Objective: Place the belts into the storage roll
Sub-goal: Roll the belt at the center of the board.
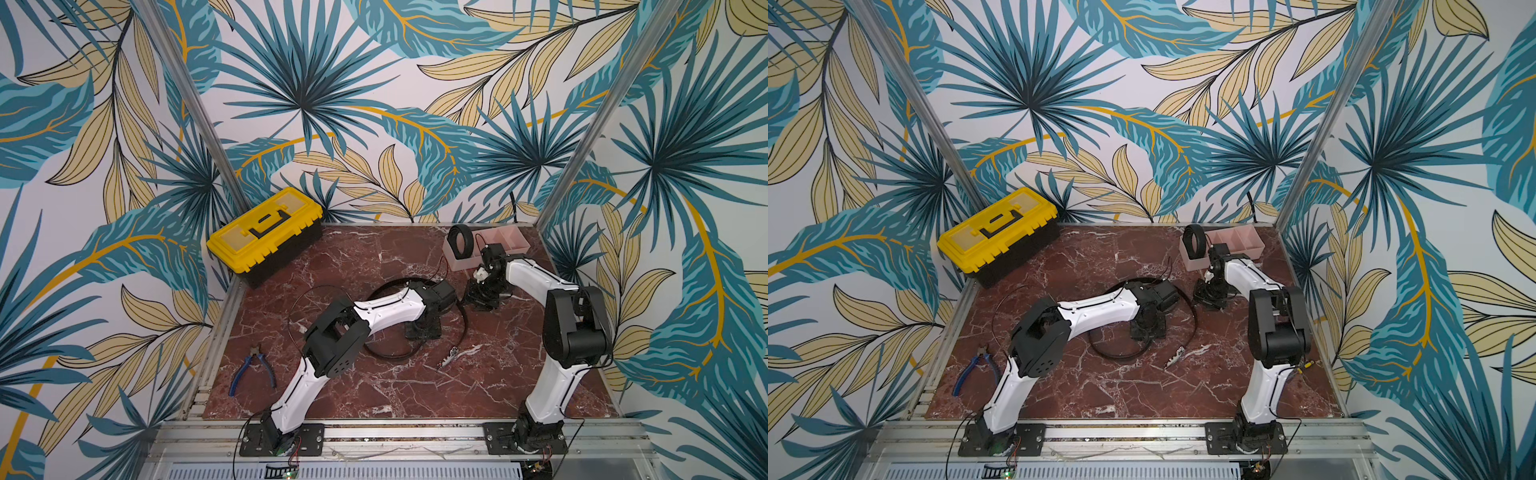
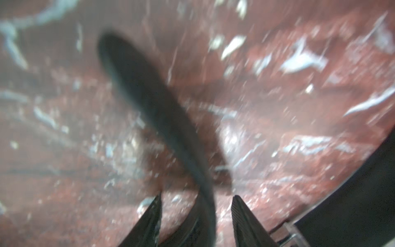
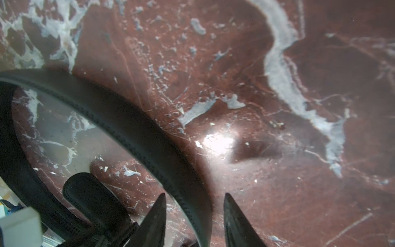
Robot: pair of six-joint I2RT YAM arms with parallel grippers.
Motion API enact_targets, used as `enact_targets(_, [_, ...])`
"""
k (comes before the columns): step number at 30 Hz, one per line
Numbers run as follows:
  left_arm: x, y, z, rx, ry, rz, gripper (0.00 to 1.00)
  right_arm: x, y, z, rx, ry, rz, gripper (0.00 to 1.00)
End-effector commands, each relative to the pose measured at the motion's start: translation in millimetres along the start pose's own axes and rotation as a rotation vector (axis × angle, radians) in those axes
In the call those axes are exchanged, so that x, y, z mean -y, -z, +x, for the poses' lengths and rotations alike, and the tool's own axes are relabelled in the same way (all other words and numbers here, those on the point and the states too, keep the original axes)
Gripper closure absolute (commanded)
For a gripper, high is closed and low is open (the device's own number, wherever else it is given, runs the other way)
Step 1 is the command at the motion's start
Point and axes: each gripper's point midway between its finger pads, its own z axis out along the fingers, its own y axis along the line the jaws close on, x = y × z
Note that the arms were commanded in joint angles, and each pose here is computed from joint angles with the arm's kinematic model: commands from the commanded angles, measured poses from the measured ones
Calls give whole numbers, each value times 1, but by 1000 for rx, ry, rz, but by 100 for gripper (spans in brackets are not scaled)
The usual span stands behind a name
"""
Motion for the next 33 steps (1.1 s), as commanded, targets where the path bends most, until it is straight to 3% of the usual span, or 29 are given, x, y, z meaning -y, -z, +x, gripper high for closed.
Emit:
enact_targets(1, [-5,-4,-9,15,10,-35,49,0,-9,3,-30,37,33,55])
enact_targets(6, [-13,-8,-14,29,41,-60,54,-7,-9,0,-12,57,31,49])
enact_targets(11, [-15,-12,-19,30,43,-67,84,-13,-16,-1,-24,89,37,49])
enact_targets(14, [-17,-11,-18,28,51,-69,92,-17,-21,-5,-15,135,86,49])
enact_targets(18, [-21,-5,-17,35,82,-70,100,-10,-34,-11,-8,162,207,60])
enact_targets(20, [-29,2,-20,56,123,-78,100,-5,-38,-13,15,141,241,81])
enact_targets(22, [-43,8,-21,62,199,-87,100,-1,-37,-13,55,108,248,94])
enact_targets(24, [-65,14,-28,105,301,-124,100,2,-34,-9,79,68,245,100])
enact_targets(28, [-109,6,-29,84,542,-182,100,11,-25,10,114,-32,229,100])
enact_targets(33, [-124,2,-39,91,729,-195,100,14,-24,56,75,-207,145,100])
